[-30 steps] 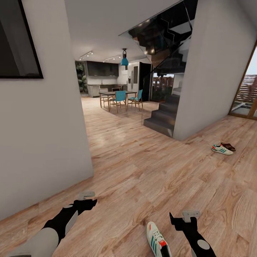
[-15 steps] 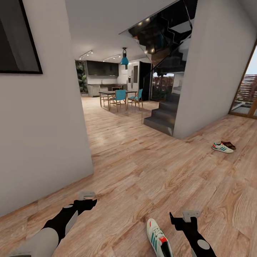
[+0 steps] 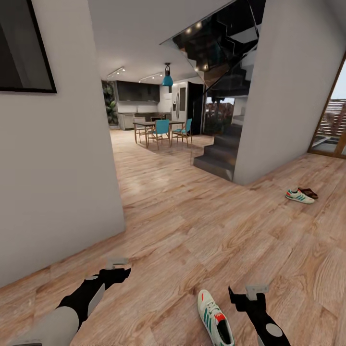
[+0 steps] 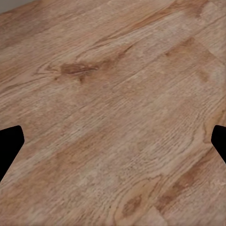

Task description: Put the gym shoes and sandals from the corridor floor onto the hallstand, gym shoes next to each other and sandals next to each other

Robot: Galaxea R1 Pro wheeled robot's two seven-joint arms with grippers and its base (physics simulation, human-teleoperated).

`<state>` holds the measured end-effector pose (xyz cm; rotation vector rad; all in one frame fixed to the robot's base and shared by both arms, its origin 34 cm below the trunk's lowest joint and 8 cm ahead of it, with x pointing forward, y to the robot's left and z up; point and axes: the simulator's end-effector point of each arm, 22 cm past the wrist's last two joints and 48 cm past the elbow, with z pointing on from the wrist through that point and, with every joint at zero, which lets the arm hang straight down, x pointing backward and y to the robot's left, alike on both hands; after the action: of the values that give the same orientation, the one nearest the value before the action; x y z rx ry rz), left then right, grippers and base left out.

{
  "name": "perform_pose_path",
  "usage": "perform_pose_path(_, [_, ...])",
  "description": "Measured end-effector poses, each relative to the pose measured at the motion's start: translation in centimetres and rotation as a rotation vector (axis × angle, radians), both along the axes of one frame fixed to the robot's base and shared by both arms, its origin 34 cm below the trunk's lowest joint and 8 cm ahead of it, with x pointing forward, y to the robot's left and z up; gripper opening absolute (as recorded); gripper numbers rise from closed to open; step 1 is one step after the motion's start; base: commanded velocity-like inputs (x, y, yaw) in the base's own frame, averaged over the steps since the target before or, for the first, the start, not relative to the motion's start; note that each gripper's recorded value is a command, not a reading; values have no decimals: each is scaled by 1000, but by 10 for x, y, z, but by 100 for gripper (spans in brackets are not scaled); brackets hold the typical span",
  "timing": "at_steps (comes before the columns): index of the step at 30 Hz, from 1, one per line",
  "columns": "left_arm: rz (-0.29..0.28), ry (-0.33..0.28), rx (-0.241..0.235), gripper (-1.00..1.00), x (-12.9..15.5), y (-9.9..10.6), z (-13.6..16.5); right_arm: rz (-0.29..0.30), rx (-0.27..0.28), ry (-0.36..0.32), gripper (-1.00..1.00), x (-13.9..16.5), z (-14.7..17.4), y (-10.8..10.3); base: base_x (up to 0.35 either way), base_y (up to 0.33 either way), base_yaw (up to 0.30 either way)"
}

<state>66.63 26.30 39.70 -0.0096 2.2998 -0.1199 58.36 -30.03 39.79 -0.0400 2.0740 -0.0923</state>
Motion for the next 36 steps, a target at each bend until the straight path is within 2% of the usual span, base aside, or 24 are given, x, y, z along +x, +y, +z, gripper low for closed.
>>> perform_pose_path(14, [-13, 17, 19, 100, -12, 1, -41, 1, -1, 20, 100, -12, -41, 0, 0, 0, 0])
perform_pose_path(24, [-18, 72, 20, 100, -21, 0, -74, 0, -2, 81, 100, -23, -71, -1, 0, 0, 0])
perform_pose_path(29, [-24, 94, 14, 100, -23, -3, -87, -3, -12, 125, 100, -33, -90, -9, 0, 0, 0])
perform_pose_path(33, [-36, 94, -3, 100, -13, -18, -88, -4, -20, 162, 100, -42, -106, -15, 0, 0, 0])
perform_pose_path(36, [-45, 52, -15, 100, 12, -30, -71, -3, -23, 185, 100, -48, -116, -17, 0, 0, 0])
